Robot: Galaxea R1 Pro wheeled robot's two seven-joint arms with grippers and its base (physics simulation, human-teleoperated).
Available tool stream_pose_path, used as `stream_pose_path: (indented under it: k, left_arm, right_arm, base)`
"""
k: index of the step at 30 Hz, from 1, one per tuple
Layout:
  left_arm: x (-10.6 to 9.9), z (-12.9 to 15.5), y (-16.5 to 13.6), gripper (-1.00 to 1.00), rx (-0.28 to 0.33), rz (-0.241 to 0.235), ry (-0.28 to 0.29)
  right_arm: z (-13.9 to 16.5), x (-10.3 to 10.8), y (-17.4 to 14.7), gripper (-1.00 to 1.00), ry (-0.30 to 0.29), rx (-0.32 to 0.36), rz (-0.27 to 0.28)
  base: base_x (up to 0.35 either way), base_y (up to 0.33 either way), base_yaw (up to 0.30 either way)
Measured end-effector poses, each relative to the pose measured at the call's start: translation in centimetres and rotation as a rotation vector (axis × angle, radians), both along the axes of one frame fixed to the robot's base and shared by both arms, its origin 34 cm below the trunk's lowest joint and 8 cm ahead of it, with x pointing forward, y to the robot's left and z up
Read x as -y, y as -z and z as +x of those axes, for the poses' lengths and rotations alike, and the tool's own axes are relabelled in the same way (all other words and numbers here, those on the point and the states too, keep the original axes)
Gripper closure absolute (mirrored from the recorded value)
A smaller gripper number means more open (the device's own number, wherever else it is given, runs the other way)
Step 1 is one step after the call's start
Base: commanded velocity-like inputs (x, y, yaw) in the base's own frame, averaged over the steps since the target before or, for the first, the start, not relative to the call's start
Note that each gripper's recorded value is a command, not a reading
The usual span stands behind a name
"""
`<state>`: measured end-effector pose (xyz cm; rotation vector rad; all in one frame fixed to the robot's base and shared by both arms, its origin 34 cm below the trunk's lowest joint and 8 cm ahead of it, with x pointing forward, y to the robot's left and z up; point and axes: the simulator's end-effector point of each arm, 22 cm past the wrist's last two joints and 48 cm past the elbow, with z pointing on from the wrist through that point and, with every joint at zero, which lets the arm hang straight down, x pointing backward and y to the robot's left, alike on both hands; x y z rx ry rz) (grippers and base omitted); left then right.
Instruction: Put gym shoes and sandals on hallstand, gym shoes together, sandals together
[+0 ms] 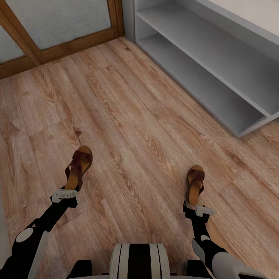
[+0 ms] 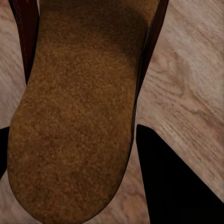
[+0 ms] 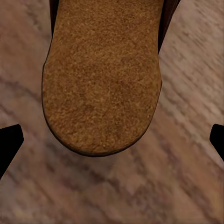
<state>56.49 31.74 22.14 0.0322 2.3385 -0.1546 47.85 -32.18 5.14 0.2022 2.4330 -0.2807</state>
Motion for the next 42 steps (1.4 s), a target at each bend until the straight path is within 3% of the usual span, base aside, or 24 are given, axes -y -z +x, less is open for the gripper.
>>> stream_pose_path:
  k: [42]
  left_arm:
    - [0.0, 0.04, -0.06, 1.0, 0.002, 0.001, 0.0]
  right_arm:
    - [0.76, -0.04, -0.13, -1.0, 0.0, 0.012, 0.0]
  base:
    - [0.0, 0.0, 0.0]
